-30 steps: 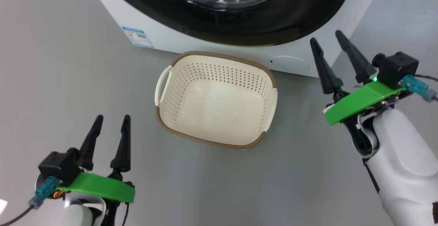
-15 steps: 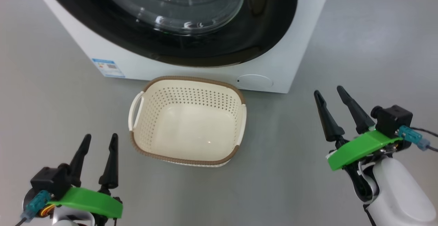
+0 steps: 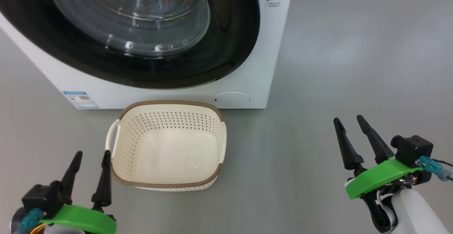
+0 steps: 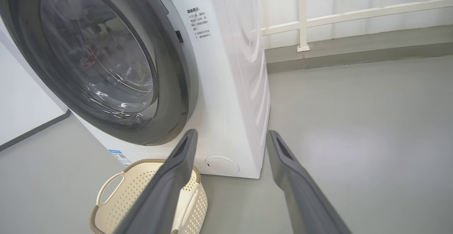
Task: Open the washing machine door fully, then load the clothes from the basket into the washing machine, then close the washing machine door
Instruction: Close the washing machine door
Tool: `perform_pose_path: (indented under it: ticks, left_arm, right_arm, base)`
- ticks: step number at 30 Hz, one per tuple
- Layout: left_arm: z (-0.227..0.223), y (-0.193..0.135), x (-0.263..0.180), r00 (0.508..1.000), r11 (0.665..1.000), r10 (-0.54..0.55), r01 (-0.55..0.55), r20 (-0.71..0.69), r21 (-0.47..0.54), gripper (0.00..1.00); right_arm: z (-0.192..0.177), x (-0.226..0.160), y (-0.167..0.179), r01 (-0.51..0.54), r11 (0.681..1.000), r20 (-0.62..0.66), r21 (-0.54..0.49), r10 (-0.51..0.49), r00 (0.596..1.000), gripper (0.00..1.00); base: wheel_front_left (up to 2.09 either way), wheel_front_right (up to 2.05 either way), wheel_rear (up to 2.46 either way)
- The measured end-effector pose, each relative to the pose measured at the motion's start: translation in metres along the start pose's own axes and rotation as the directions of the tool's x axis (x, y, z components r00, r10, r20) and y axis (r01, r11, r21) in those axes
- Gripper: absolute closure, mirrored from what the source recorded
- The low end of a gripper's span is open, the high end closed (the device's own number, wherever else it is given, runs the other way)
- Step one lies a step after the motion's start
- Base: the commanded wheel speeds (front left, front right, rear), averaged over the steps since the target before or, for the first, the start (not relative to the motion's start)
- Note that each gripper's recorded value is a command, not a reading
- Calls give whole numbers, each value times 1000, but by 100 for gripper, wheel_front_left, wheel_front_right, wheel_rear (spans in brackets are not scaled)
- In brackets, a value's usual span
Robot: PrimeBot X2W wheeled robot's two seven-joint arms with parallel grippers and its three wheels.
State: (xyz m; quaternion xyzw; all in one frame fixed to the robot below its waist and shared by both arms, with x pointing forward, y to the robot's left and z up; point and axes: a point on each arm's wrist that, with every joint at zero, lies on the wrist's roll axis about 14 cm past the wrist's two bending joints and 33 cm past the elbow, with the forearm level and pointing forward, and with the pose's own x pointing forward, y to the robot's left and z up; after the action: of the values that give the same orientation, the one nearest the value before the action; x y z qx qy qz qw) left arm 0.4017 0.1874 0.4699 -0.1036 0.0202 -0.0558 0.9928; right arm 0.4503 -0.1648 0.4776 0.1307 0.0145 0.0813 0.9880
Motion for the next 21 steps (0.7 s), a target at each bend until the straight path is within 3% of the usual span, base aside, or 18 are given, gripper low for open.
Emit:
perform_pose_path:
  ticks: [21]
  left_arm:
    - [0, -14, -4, 999, 999, -42, 42, 0, 7, 0]
  right_arm:
    - [15, -63, -48, 152, 988, 31, -22, -151, 988, 0]
  base:
    - [0, 0, 0]
